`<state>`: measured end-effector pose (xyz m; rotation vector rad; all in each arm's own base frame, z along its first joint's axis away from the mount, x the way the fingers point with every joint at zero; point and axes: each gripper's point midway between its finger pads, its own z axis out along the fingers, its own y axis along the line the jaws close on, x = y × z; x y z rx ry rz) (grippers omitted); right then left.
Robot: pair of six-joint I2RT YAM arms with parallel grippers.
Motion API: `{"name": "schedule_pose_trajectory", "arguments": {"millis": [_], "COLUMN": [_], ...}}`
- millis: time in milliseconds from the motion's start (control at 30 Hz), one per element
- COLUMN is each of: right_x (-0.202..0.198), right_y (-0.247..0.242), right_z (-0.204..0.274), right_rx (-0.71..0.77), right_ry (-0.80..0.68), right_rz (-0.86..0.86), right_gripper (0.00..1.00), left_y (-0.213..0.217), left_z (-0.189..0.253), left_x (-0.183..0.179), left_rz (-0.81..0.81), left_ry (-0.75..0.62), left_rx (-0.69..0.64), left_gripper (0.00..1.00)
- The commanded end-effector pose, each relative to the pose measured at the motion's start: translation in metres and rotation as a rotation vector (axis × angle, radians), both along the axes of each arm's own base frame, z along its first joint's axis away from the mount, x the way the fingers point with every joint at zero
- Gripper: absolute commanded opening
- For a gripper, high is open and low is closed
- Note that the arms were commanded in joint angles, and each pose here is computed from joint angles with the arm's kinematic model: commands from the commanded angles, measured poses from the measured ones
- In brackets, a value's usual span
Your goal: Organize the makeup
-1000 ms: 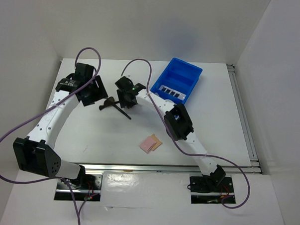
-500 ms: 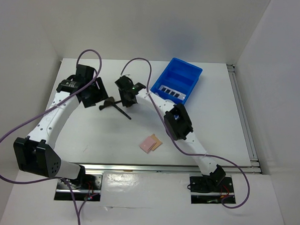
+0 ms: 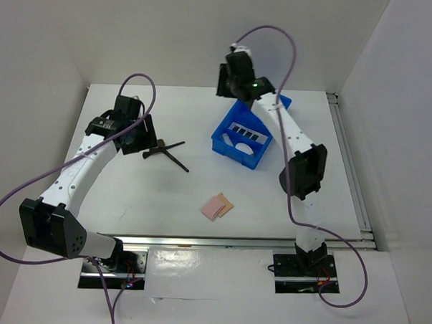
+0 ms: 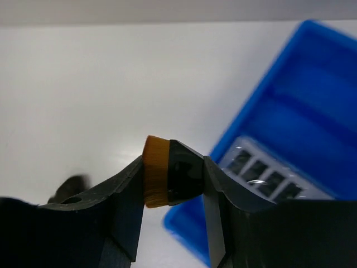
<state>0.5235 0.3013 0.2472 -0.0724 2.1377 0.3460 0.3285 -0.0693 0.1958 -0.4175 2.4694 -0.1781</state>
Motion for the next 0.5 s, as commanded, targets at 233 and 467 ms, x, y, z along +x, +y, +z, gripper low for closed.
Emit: {"name": "schedule_pose_trajectory", "arguments": {"millis": [233, 467], "right_x": [0.049, 0.055], "right_y": [-0.156, -0.172], "right_z": [-0.038, -0.094], "right_rx": [-0.056, -0.028], "right_ry": [0.097, 0.221], "right_rz": [-0.305, -0.315], "right_gripper": [0.28, 0.29], "left_y": [-0.001, -0.001], "left_z": [-0.002, 0.002], "left_x": [0.003, 0.004], "left_rz": [-0.037, -0.044], "left_ry": [-0.006, -0.015], "left_rx": [0.032, 0.036], "left_gripper": [0.75, 0.75]}}
